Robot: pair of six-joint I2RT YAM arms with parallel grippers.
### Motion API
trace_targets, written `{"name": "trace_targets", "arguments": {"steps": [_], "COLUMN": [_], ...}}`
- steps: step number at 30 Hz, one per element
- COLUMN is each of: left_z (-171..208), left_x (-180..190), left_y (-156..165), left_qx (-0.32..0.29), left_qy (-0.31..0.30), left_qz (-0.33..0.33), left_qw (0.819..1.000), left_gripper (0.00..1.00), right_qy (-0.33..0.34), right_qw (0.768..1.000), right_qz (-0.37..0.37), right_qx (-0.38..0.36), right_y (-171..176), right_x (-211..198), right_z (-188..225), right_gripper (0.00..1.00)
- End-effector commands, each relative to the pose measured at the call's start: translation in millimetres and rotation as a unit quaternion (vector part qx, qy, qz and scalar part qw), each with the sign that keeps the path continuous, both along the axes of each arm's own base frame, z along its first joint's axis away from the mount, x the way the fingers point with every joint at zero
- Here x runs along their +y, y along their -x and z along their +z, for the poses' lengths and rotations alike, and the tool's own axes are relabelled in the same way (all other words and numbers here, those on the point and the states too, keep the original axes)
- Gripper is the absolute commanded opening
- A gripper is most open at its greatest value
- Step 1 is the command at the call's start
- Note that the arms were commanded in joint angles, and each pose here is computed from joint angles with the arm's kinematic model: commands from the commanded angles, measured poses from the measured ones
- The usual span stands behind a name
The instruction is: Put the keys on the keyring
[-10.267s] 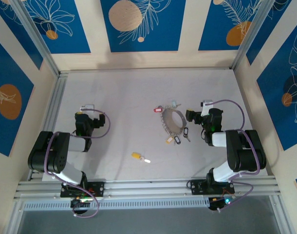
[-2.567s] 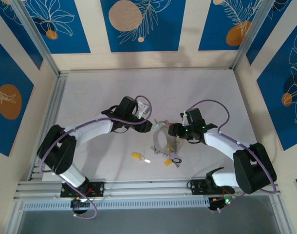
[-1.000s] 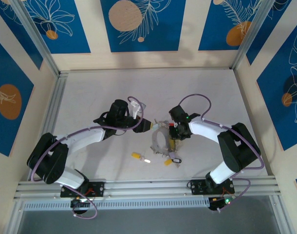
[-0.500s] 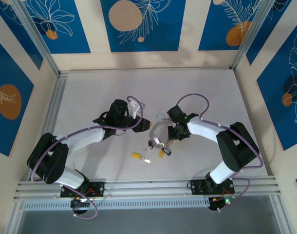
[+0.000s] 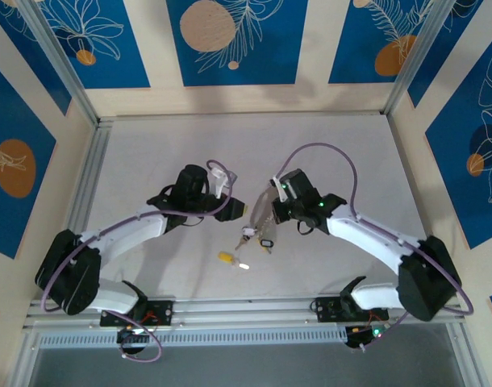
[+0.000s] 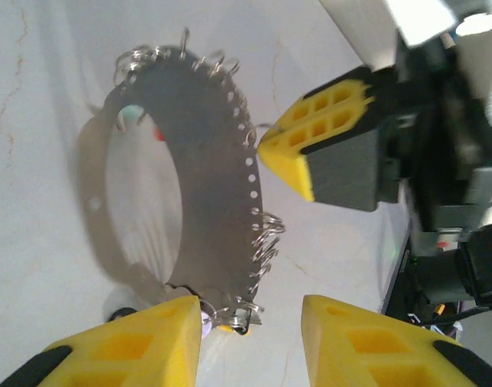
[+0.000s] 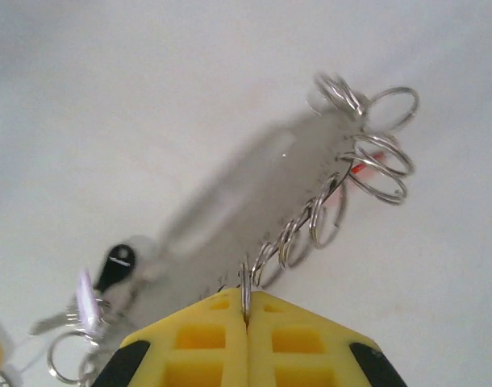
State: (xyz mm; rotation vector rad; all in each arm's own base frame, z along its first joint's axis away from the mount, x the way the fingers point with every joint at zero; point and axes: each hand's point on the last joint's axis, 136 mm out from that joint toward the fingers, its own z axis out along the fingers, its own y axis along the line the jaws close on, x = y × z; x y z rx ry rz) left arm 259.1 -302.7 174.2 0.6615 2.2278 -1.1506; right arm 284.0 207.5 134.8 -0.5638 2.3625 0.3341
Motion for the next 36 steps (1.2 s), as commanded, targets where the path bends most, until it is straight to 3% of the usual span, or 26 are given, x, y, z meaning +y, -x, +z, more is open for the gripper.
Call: {"name": "trace_targets", "arguments": {"steps": [1, 7, 17, 26, 36], "left_z": [35, 78, 121, 152, 160], "left_x": [7, 21, 32, 28, 27], "left_y": [0, 17, 30, 49, 55], "left_qx": [-0.047, -0.114, -0.186, -0.232, -0.234], "left_qy": [0.007, 0.023, 0.046, 0.110, 0.120], "left_qz": [-0.003, -0.012, -0.021, -0.057, -0.074], "left_qw": [0.999, 0.993, 0.981, 0.965, 0.962], "left_gripper": [0.37, 0.37, 0.24, 0.25, 0.26], "right_qy": [-0.045, -0.139, -0.275, -0.336, -0.370], "right_qw": [0.982, 0.935, 0.857, 0.814, 0.793], "right_qz": [0.116, 0.240, 0.382, 0.437, 0.459], "right_qx": [-0.141, -0.222, -0.209, -0.182, -0.155], "right_y": [-6, 10, 49, 69, 77], "right_x": [31, 58, 81, 90, 96], "right_z": [57, 111, 159, 179, 187], "right_gripper": [0.00, 0.00, 0.00, 0.00, 0.00]}}
